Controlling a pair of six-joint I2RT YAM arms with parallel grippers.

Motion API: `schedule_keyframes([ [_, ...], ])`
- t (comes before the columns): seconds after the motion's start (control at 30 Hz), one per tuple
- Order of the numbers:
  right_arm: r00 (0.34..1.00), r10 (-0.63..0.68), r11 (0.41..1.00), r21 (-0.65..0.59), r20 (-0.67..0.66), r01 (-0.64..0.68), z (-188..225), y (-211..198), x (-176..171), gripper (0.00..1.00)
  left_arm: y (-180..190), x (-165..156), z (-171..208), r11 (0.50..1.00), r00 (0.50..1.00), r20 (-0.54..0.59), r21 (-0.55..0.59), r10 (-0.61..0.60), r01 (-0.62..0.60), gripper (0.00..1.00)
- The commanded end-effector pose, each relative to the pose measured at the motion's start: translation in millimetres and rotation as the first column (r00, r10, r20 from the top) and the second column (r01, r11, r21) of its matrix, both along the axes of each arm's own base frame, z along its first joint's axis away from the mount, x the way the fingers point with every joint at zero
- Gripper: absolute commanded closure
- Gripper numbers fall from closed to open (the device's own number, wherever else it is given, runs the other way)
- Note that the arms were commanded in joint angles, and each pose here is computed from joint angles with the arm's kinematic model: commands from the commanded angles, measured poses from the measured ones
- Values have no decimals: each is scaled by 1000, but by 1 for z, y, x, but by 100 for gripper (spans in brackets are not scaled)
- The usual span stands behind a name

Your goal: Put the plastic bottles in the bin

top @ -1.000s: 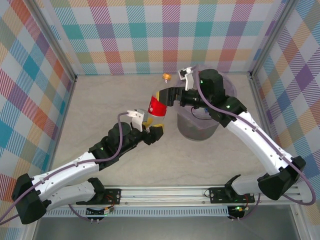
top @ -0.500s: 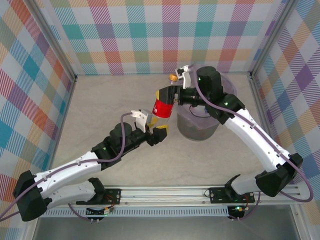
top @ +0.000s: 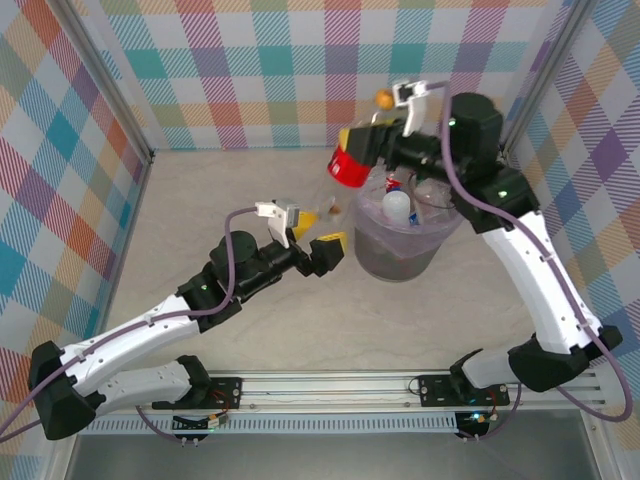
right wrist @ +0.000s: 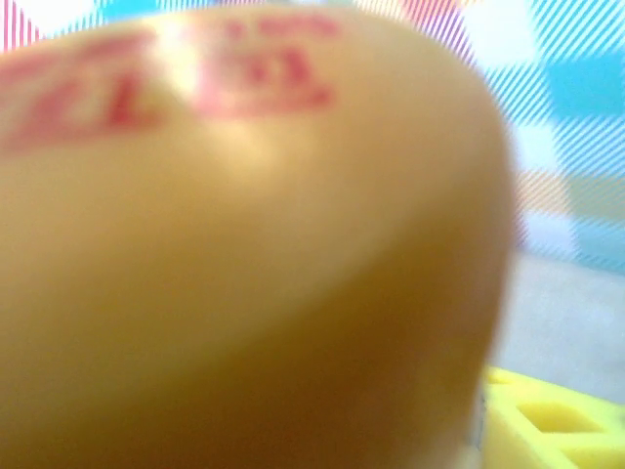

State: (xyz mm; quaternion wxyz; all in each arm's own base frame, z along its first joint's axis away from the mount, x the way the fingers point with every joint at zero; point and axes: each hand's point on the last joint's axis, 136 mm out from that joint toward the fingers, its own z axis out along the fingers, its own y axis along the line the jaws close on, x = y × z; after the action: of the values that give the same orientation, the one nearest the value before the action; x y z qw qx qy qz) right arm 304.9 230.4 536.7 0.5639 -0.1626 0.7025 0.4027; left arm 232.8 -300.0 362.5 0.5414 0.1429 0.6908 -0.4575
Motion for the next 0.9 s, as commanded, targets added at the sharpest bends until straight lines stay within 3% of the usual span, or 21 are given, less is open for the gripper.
schedule_keyframes([
  [0.0, 962, -206, 978, 19, 179, 206, 40, -50, -8, 40, -7, 8, 5, 996, 988, -154, -83, 23, -36, 6],
  [0.1, 901, -381, 919, -17, 209, 393, 38, -95, -7, 42, -20, 20, 2, 995, 964, -263, -81, 40, -63, 11],
  [0.33, 838, -523, 831, -122, 157, 542, -3, -154, 6, 46, -39, 50, -20, 983, 910, -403, -105, 97, -151, 21],
  [0.63, 808, -554, 798, -149, 202, 584, -25, -179, 24, 48, -83, 70, -48, 990, 874, -485, -103, 33, -94, 23],
  [0.87, 824, -528, 809, -175, 207, 562, -33, -176, 34, 47, -86, 78, -68, 989, 857, -510, -76, 74, -130, 23],
])
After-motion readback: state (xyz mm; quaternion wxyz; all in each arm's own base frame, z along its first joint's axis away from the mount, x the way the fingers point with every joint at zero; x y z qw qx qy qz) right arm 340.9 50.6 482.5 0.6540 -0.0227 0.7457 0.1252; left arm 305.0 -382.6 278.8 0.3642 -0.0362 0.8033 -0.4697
